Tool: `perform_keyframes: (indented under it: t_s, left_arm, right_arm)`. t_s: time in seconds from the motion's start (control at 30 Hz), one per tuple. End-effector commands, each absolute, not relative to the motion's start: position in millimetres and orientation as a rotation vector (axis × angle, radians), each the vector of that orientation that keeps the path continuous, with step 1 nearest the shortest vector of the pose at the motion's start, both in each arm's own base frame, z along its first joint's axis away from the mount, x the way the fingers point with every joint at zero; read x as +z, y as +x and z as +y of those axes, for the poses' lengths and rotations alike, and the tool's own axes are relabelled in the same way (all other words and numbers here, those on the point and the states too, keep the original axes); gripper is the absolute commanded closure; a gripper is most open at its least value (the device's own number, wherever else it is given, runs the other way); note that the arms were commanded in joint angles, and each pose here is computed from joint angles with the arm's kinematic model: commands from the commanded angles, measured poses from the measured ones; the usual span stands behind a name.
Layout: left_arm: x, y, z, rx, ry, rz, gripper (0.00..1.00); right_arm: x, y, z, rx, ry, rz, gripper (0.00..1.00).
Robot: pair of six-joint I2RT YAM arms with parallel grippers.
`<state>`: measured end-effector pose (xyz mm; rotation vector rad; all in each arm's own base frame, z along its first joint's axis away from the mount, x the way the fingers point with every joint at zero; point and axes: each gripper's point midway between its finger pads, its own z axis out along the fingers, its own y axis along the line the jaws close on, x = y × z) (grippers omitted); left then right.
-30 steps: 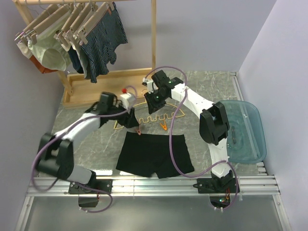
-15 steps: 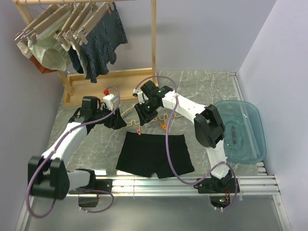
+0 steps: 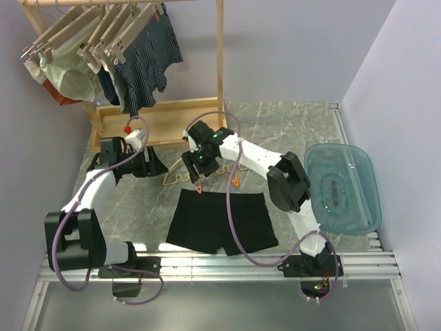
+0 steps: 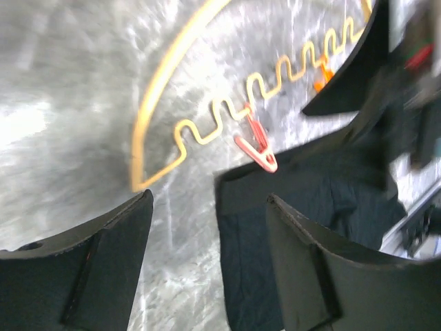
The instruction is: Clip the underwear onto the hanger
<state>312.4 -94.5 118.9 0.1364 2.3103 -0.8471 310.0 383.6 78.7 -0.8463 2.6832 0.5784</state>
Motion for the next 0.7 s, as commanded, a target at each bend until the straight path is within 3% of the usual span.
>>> perform_keyframes:
  t_s: [0.0, 0.67]
  left_arm:
    - [156, 317, -89, -0.845, 0.114, 2.201, 0.28]
    - [153, 292, -91, -0.838, 0.069, 2.186, 0.24]
  right_arm:
    - [70, 301, 389, 0.486, -0.797, 2.720, 0.31]
    - [39, 311, 399, 0.287, -0.610, 2.744, 0.38]
